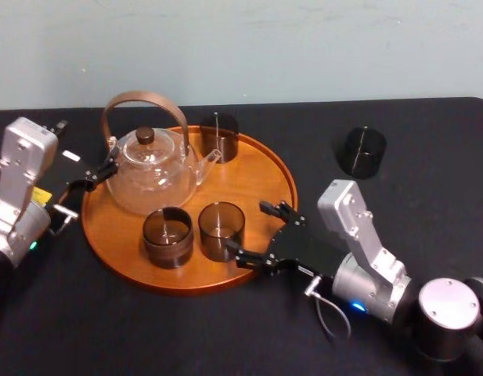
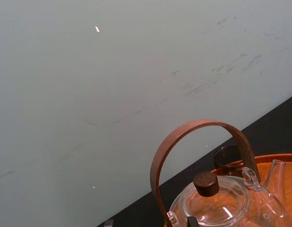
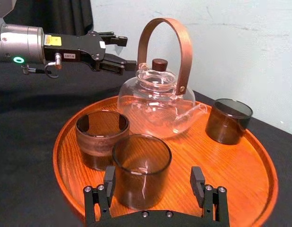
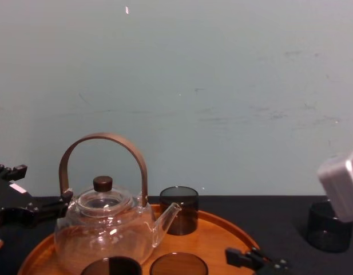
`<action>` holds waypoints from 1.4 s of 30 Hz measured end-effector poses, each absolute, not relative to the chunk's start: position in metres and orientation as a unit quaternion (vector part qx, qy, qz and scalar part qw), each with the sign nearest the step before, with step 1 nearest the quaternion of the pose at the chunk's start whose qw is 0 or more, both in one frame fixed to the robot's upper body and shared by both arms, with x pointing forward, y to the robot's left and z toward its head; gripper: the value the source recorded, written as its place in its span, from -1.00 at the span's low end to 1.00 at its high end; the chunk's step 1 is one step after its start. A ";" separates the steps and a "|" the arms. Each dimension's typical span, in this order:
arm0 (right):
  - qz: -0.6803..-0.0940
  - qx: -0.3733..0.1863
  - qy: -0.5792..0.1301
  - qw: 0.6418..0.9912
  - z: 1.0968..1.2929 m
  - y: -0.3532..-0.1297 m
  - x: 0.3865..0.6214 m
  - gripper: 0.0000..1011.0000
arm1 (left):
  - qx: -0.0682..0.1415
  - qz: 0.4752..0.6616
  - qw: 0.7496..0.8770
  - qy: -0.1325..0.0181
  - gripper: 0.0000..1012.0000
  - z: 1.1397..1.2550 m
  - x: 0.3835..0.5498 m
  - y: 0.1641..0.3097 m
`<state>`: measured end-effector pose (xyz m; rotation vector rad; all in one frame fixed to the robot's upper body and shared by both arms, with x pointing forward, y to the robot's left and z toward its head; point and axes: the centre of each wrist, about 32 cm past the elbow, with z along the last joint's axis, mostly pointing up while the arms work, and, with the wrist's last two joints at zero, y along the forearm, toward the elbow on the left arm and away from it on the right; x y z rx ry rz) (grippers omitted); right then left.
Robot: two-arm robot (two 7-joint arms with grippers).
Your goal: Pick up the glass from the table and place it on the tray.
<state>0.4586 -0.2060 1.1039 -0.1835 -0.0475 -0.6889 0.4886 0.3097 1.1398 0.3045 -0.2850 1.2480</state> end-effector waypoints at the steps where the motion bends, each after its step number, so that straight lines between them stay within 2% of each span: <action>1: -0.338 -0.090 -0.023 0.937 1.104 -0.207 0.458 0.98 | 0.141 0.580 0.791 -0.132 1.00 1.140 0.489 0.310; 19: -0.346 -0.077 -0.023 0.935 1.109 -0.237 0.430 0.98 | 0.141 0.580 0.791 -0.132 0.99 1.140 0.489 0.310; 42: -0.453 -0.051 -0.018 0.890 1.122 -0.294 0.429 0.98 | 0.142 0.580 0.791 -0.132 0.99 1.140 0.489 0.310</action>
